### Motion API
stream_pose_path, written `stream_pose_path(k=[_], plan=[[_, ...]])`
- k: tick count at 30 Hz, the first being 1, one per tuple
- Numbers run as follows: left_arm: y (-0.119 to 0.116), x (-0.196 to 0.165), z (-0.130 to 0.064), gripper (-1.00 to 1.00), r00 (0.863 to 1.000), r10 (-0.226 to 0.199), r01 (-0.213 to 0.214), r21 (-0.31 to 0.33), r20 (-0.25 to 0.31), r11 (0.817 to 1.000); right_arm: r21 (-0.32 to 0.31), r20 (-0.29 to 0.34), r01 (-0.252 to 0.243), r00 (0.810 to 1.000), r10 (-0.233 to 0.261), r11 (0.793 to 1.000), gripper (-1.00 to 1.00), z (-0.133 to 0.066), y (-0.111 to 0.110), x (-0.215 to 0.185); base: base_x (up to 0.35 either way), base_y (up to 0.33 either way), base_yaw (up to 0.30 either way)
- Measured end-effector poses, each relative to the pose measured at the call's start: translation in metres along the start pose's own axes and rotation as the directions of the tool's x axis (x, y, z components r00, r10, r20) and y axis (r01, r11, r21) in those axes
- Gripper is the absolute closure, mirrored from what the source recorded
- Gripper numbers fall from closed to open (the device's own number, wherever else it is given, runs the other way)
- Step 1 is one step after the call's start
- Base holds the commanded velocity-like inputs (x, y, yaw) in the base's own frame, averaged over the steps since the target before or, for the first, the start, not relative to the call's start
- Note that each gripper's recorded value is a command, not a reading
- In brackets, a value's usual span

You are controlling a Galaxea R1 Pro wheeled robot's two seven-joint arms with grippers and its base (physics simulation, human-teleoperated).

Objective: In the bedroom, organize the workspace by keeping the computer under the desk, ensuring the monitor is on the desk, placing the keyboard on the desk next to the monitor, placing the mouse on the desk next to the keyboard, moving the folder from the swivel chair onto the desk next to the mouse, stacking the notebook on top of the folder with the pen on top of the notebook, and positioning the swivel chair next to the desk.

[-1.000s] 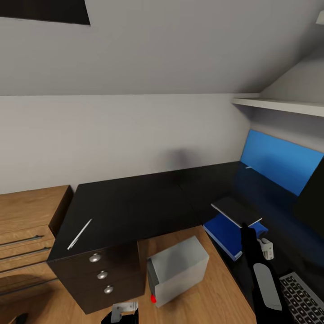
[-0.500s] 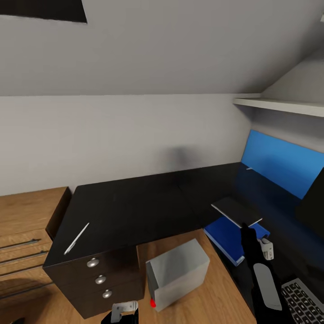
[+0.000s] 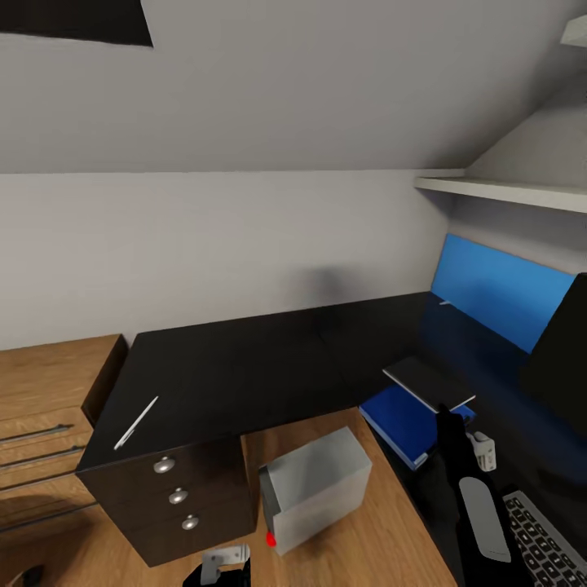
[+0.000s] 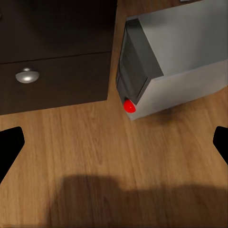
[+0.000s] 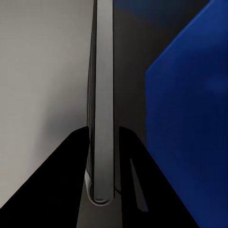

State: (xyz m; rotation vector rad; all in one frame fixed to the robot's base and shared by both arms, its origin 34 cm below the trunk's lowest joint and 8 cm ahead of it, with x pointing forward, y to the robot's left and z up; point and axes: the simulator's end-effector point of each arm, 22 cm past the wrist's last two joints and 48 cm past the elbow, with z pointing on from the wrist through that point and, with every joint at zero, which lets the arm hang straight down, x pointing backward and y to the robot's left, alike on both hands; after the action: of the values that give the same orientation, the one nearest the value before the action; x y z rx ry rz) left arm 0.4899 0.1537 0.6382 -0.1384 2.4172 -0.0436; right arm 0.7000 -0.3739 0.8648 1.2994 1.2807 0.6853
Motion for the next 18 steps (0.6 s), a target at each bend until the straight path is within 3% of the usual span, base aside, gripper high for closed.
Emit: stream_pose_path(k=[5, 18], plan=[[0.0012, 0.0, 0.0003, -1.0, 1.0, -0.001, 0.001, -0.002, 0.0, 1.0, 0.0, -0.002, 0.001, 1.0, -0.001, 1.0, 1.0, 0.0003, -0.0002, 0.0005, -0.144, -0.046, 0.0], [0.0022, 0.0, 0.0003, -1.0, 1.0, -0.003, 0.003, -0.003, 0.0, 1.0, 0.001, -0.004, 0.003, 1.0, -0.003, 1.0, 1.0, 0.0001, -0.0007, 0.0014, -0.012, -0.004, 0.0]])
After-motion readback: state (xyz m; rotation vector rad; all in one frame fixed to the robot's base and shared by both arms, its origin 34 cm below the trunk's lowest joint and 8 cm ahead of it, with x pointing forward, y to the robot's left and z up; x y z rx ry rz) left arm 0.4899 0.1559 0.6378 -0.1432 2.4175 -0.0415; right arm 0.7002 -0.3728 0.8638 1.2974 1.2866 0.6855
